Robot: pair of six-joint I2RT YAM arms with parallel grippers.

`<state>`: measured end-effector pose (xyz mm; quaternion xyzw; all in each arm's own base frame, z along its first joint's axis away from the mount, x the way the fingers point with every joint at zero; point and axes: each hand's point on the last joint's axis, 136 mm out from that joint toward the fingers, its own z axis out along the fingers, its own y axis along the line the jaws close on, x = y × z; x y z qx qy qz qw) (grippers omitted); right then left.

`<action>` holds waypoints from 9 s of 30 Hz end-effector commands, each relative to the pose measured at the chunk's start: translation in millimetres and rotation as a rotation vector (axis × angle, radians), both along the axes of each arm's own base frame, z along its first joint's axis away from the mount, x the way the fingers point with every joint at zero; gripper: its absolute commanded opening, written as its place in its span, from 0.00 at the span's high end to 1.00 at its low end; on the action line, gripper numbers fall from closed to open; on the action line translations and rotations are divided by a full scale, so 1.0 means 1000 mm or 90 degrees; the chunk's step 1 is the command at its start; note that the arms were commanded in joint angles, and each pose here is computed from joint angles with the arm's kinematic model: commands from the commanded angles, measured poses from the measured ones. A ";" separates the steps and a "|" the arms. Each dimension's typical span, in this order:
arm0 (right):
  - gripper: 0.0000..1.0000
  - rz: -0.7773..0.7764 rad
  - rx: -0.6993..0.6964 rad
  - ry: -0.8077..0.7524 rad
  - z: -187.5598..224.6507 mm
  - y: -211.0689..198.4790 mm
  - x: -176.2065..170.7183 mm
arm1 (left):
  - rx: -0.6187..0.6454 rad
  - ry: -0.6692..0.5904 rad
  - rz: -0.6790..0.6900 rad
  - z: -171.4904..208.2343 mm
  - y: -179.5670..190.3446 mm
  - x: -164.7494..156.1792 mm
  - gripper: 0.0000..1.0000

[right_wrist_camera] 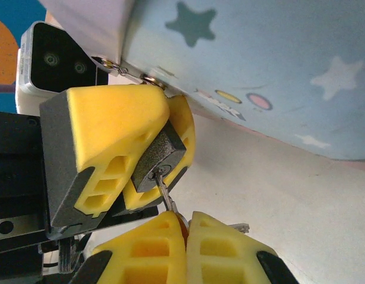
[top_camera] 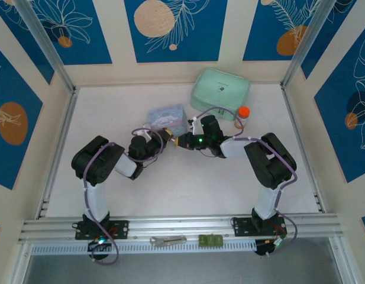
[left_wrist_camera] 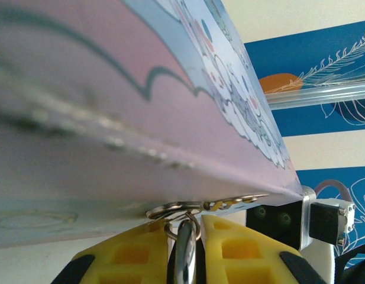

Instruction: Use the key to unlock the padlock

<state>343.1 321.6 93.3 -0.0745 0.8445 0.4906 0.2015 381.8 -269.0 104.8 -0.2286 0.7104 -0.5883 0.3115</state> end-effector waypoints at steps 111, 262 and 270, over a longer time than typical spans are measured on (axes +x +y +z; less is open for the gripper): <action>1.00 -0.111 0.275 0.186 0.040 0.010 -0.023 | 0.102 -0.031 -0.008 0.006 -0.008 -0.033 1.00; 1.00 -0.183 0.181 0.093 -0.001 -0.017 -0.040 | -0.085 0.071 0.040 0.011 0.009 -0.033 1.00; 1.00 -0.182 0.182 0.095 -0.002 -0.015 -0.039 | -0.085 0.067 0.037 0.014 0.009 -0.034 1.00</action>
